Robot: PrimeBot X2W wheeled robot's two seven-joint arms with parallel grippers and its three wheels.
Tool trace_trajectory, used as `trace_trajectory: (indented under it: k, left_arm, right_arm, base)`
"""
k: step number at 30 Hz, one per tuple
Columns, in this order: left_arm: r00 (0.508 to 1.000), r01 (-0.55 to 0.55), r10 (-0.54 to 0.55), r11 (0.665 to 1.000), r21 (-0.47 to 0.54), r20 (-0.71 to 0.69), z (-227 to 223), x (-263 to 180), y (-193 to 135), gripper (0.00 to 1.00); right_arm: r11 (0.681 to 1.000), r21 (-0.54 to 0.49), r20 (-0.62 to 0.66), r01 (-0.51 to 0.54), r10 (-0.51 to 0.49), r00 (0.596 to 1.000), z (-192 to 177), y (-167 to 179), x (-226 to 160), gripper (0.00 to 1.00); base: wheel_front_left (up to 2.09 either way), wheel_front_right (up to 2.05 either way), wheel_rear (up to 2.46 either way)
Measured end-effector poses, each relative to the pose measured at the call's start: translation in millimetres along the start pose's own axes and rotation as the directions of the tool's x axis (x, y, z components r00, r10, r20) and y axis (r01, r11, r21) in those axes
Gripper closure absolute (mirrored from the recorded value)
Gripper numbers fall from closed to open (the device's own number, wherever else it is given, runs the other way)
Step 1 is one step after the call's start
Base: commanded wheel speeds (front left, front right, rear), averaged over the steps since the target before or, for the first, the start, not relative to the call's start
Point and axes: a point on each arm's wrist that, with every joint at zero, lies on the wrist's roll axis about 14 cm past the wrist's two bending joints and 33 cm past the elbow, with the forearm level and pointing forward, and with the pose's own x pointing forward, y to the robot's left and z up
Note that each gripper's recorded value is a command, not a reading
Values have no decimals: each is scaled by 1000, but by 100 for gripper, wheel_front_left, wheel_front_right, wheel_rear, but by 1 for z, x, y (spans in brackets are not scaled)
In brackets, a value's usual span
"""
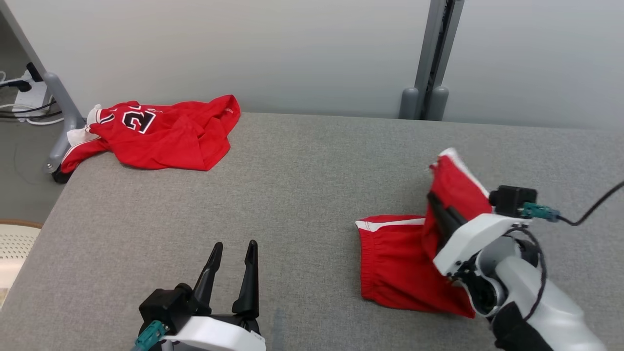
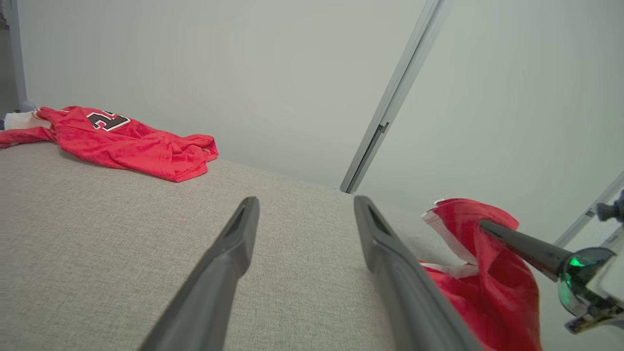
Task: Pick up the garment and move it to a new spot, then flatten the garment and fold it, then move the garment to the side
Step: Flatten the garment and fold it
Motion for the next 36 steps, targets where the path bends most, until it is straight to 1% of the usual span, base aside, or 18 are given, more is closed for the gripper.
trace_trajectory:
  k: [1,2,4,5,8,12,17,26,27,28,29,30,31,32,36]
  left_arm:
    - [1000,-4,4,1000,0,5,1,0,1,0]
    - [1000,-4,4,1000,0,5,1,0,1,0]
    - [1000,-9,9,1000,-3,11,4,-1,2,0]
    - [1000,-14,14,1000,-7,16,5,-2,3,0]
    - [1000,-18,18,1000,-8,21,7,-3,4,0]
    - [999,-18,18,1000,-9,27,9,-2,4,0]
    - [999,-17,17,1000,-12,30,10,-1,3,0]
    - [1000,-13,14,1000,-14,25,8,-3,2,0]
    - [1000,-13,13,1000,-14,24,8,-3,2,0]
    - [1000,-12,12,1000,-14,25,8,-3,1,0]
    - [1000,-10,11,1000,-14,25,8,-3,1,0]
    - [1000,-9,9,1000,-14,24,7,-3,0,0]
    - [1000,-8,8,1000,-15,23,7,-4,0,0]
    - [1000,-7,8,1000,-15,22,7,-4,0,0]
    - [1000,-2,2,1000,-15,20,6,-4,-2,0]
  right_arm:
    - [999,-22,-16,-31,31,999,-5,11,1,100]
    - [999,-22,-16,-31,31,999,-5,11,1,100]
    - [994,-70,-56,-87,83,995,-16,28,2,100]
    - [985,-109,-110,-130,118,987,-33,39,-2,100]
    - [974,-137,-171,-179,155,973,-54,51,-8,100]
    - [965,-157,-201,-211,178,963,-65,56,-15,100]
    - [937,-239,-243,-254,196,950,-76,56,-22,100]
    - [904,-291,-270,-312,236,934,-92,67,-31,100]
    - [897,-304,-273,-322,242,931,-94,69,-32,97]
    - [890,-317,-276,-329,245,929,-95,69,-33,97]
    - [886,-326,-276,-330,245,929,-96,69,-34,82]
    - [885,-330,-273,-329,244,930,-96,68,-34,55]
    - [882,-337,-270,-331,246,931,-96,69,-34,5]
    - [879,-343,-265,-331,248,932,-96,69,-35,0]
    - [884,-344,-227,-317,250,941,-88,70,-34,0]
  base:
    - [0,0,0]
    - [0,0,0]
    - [0,0,0]
    - [0,0,0]
    - [0,0,0]
    - [0,0,0]
    - [0,0,0]
    - [0,0,0]
    - [0,0,0]
    - [0,0,0]
    - [0,0,0]
    - [0,0,0]
    - [0,0,0]
    - [0,0,0]
    - [0,0,0]
